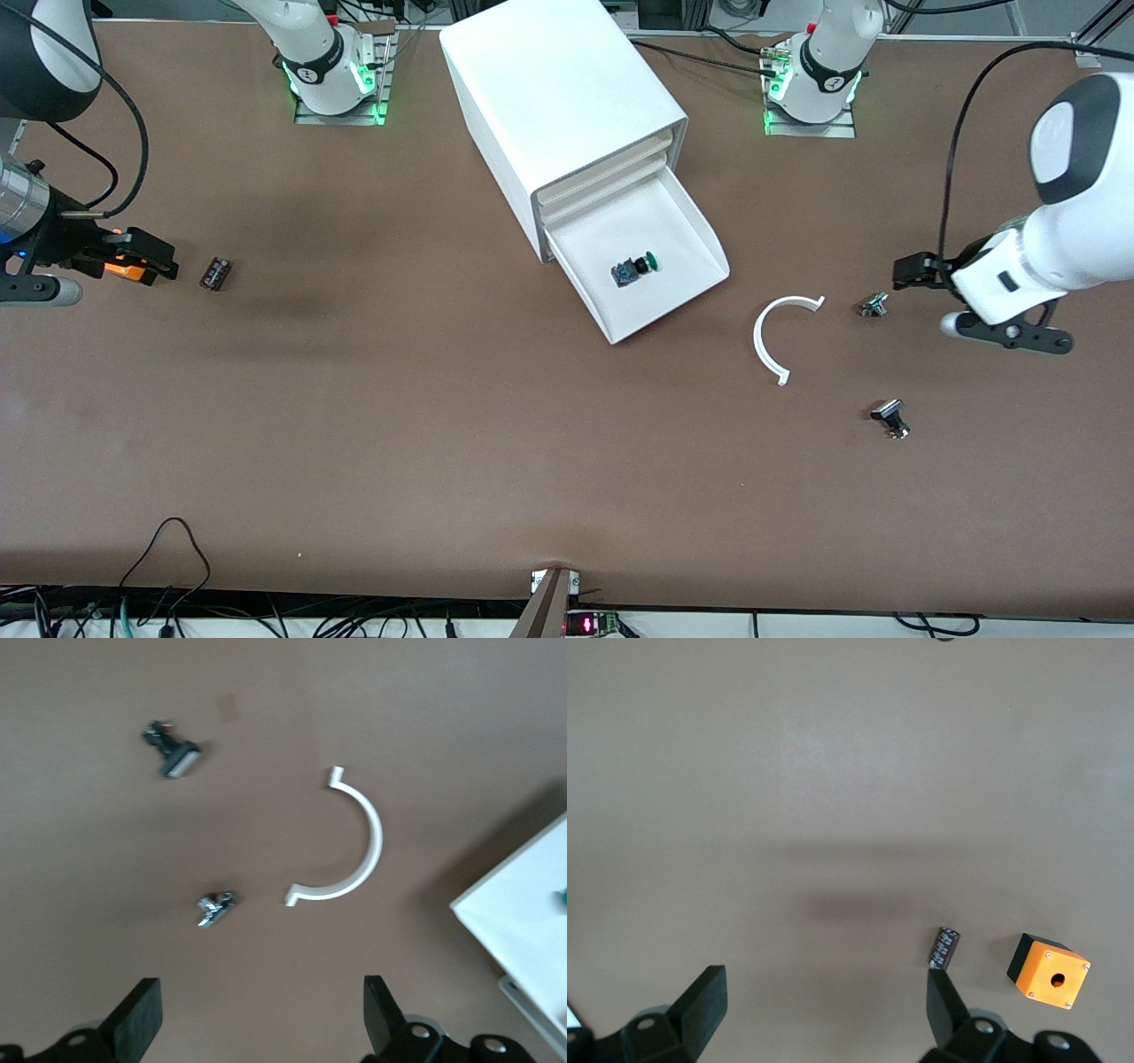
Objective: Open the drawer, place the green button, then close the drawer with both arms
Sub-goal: 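Move the left gripper to the front of the open drawer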
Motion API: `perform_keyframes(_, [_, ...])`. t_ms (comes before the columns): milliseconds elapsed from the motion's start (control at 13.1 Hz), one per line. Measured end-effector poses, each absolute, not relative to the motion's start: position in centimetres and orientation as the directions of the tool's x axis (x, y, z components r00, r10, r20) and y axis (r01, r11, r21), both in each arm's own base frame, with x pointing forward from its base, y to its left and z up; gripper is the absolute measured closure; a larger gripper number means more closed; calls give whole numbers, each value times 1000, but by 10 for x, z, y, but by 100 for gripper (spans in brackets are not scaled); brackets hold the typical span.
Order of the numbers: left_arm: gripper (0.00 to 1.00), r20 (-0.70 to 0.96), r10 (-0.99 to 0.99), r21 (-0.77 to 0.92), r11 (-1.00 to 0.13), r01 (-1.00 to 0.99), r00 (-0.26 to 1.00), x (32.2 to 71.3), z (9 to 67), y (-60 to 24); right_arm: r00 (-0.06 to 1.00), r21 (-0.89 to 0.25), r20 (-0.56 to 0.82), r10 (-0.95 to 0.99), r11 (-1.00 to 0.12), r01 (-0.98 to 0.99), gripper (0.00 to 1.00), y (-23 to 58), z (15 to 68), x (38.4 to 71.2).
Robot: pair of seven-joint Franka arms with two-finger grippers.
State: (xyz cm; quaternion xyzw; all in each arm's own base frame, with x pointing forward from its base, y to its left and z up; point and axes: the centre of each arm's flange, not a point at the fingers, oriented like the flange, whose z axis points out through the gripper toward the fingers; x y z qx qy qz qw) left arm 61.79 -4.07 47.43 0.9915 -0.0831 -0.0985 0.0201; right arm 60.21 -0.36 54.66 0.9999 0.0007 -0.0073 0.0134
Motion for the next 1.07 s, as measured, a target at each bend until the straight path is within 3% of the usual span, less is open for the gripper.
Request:
perform_keyframes(458, [0,-173,70,96,-992,88,982,633,375,-109,1000,27,-14,4,-1000,4,0,-2,545,603])
perform_keyframes(1069, [0,-114,338,76,-935,347,934,563,262,-254,1000,27,-8,8,-1000,8,0,0,548,604])
